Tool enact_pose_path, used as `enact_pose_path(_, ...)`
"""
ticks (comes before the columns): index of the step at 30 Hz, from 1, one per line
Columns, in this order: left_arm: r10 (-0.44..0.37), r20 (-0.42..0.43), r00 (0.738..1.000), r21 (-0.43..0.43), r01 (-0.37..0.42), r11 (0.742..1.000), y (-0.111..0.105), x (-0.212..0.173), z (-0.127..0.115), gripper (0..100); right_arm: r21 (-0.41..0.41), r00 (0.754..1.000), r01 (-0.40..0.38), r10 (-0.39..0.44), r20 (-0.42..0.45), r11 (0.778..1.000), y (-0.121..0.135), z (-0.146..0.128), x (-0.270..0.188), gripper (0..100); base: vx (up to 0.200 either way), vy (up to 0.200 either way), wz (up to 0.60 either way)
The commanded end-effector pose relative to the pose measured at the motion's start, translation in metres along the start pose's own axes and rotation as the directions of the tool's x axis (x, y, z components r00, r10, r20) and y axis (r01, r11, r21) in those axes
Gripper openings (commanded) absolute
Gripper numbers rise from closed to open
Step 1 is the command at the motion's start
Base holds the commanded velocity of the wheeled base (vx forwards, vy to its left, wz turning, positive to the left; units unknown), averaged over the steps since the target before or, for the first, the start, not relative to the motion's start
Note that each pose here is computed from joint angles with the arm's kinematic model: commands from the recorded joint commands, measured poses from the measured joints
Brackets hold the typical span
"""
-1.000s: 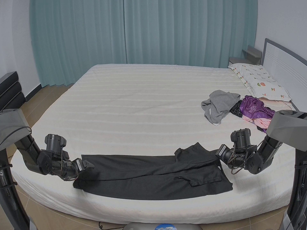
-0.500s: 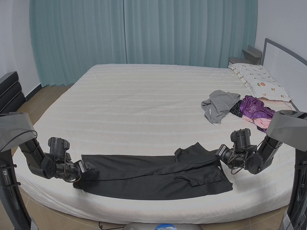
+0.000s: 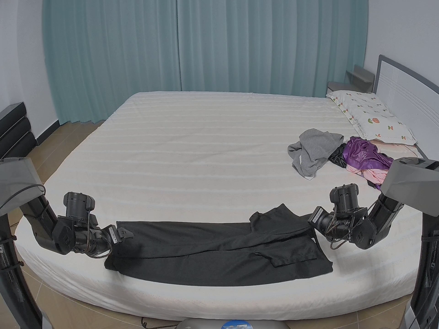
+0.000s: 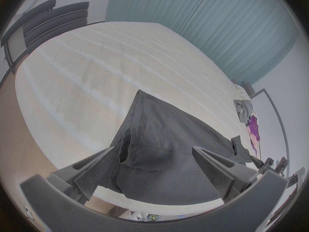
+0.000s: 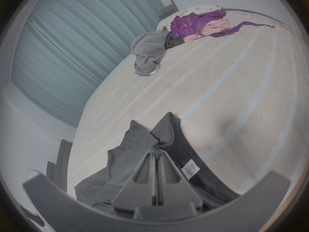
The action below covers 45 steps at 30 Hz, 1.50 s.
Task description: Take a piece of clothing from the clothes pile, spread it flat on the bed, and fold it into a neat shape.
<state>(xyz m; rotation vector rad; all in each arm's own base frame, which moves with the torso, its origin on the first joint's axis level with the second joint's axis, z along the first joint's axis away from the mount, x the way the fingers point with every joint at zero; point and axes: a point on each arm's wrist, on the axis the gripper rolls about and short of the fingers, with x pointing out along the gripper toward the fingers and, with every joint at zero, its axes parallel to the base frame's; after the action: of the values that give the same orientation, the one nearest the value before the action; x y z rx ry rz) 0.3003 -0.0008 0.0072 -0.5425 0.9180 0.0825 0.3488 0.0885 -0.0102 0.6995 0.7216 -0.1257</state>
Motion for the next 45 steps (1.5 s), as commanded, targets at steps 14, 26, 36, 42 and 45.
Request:
enact_pose_path(14,0.017,-0.059,0.998,0.016,-0.016,1.0,0.003,0.016,-0.012,100,-0.001,1.0,-0.005,0.005,-0.004,1.0,0.001,-0.001,0.0,0,0.0,0.0,0.0)
enact_pose_path(26,0.015,-0.063,0.998,0.017,-0.014,1.0,0.002,0.018,-0.013,0,0.001,1.0,-0.015,0.015,-0.015,1.0,-0.002,-0.001,-0.001,0,0.0,0.0,0.0)
enact_pose_path(36,0.018,-0.046,0.999,0.004,-0.018,1.0,0.005,0.014,-0.009,0,0.002,1.0,-0.015,0.015,-0.015,1.0,-0.002,-0.001,-0.001,0,0.0,0.0,0.0)
enact_pose_path(42,-0.013,0.022,1.0,-0.029,0.014,0.999,0.0,0.005,0.008,0,0.007,0.999,-0.032,0.032,-0.013,0.999,0.001,0.001,-0.003,0,0.0,0.0,0.0)
enact_pose_path(45,-0.03,0.056,0.998,-0.067,0.033,0.997,-0.004,0.002,0.016,0,0.02,0.998,-0.056,0.056,-0.008,0.998,0.003,0.003,-0.003,0,0.0,0.0,0.0)
